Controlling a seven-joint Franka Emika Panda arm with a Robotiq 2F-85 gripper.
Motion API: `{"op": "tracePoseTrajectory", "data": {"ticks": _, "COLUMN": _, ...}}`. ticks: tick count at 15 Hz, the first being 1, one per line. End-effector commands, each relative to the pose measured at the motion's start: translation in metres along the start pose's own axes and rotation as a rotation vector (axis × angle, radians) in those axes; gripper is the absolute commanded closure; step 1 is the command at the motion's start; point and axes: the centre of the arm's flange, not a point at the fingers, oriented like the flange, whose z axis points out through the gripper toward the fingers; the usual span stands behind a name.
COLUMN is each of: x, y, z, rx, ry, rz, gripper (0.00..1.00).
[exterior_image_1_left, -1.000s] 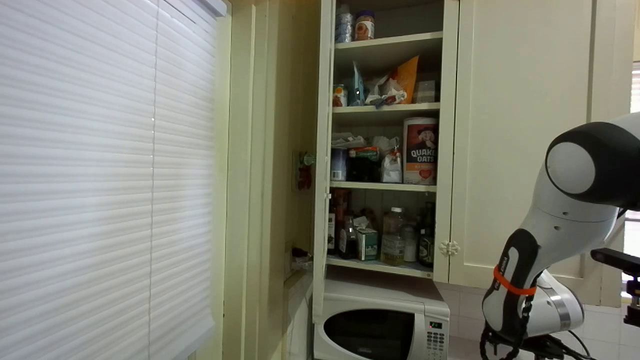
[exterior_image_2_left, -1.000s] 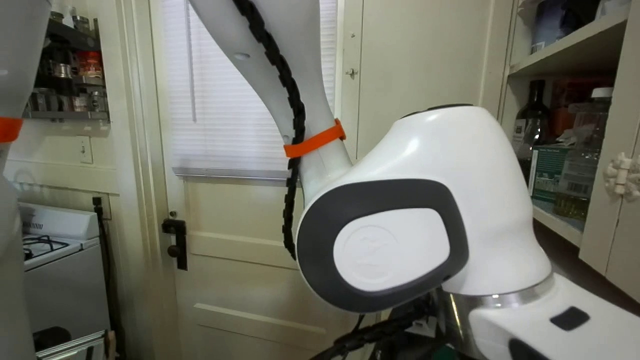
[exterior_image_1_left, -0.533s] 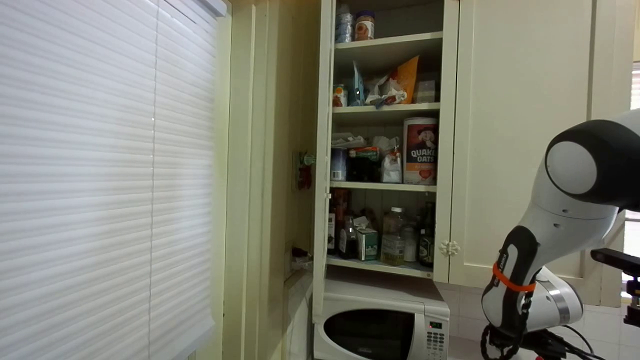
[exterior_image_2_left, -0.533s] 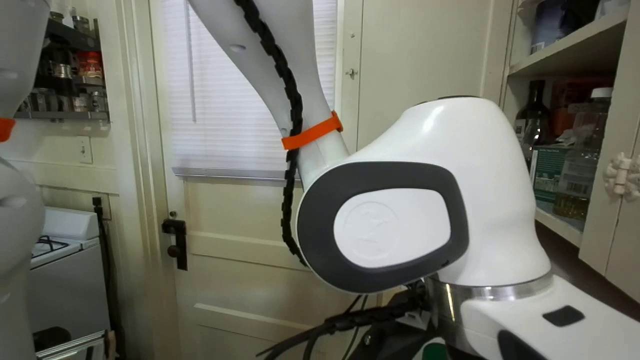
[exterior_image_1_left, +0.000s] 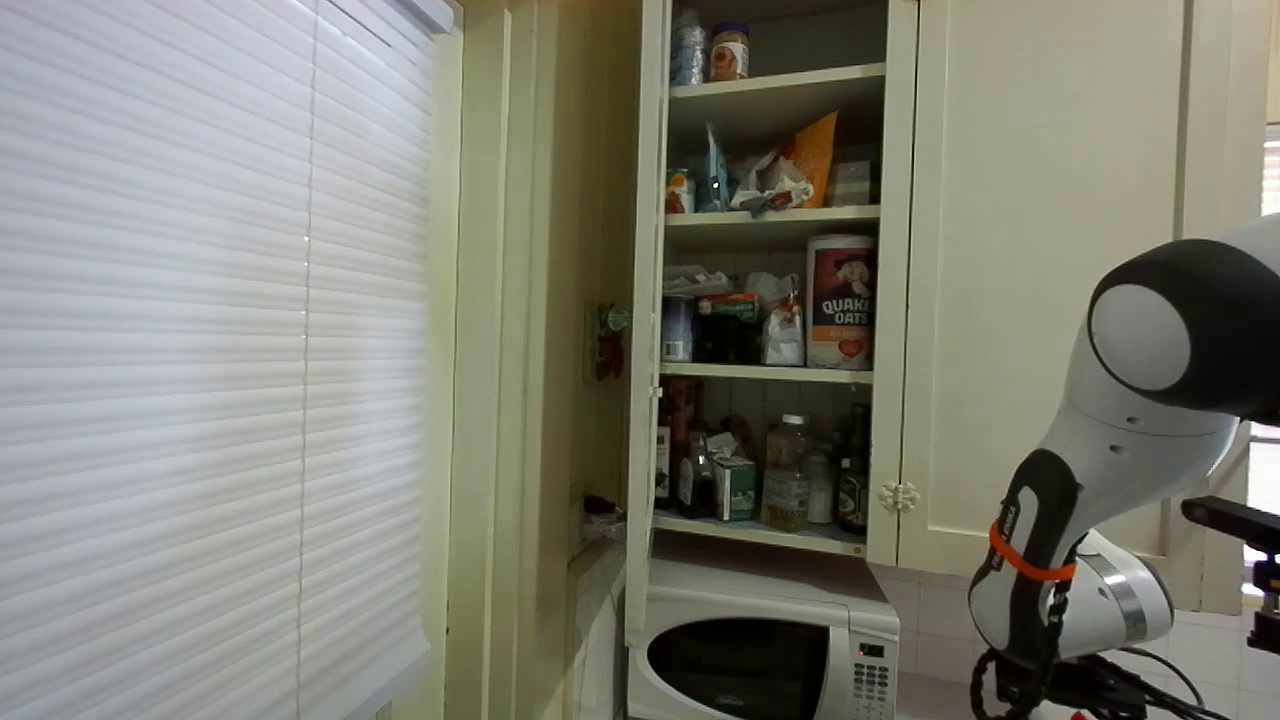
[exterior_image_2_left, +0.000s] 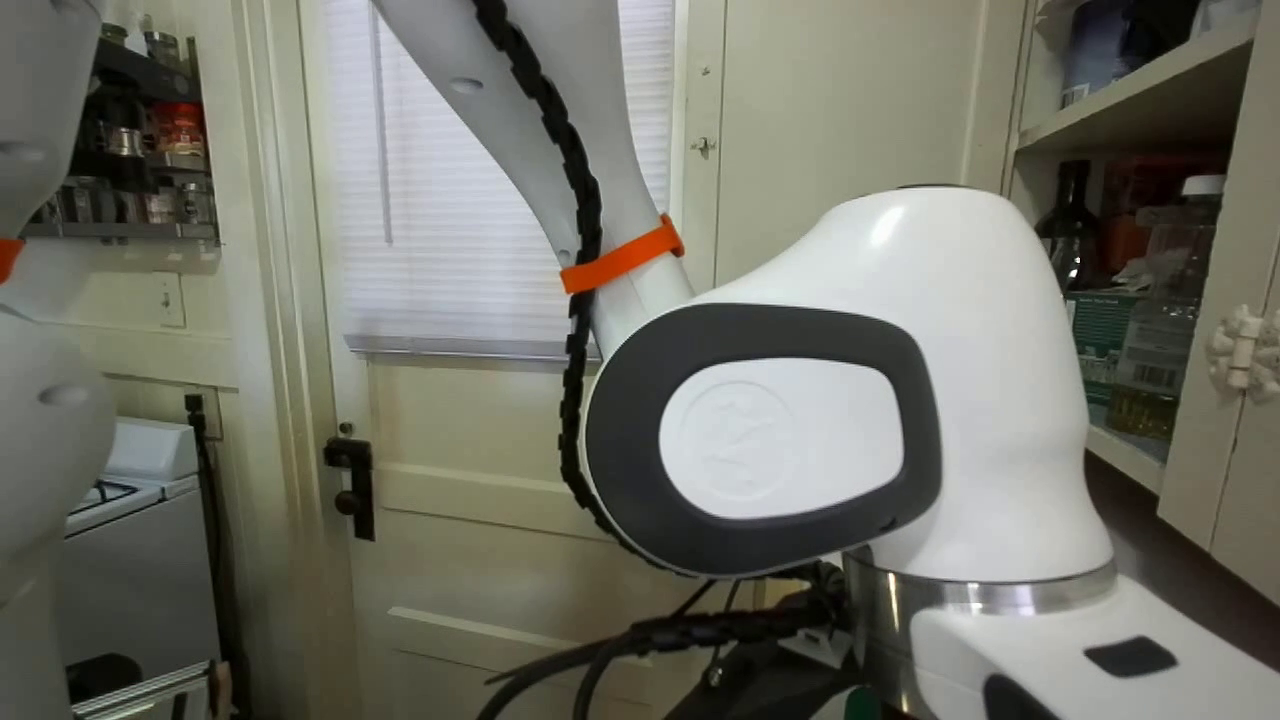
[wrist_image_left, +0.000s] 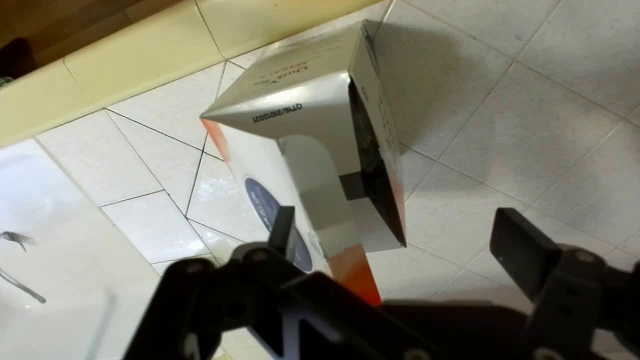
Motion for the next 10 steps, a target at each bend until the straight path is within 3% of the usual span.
{"op": "tracePoseTrajectory", "data": {"ticks": 1, "x": -0.006, "y": 0.007, "z": -0.001, "rx": -0.044, "ry": -0.017, "rz": 0.012, "gripper": 0.00}}
{"op": "tracePoseTrajectory", "data": {"ticks": 10, "x": -0.005, "y": -0.004, "z": 0.021, "rx": -0.031, "ry": -0.024, "rz": -0.017, "gripper": 0.00}}
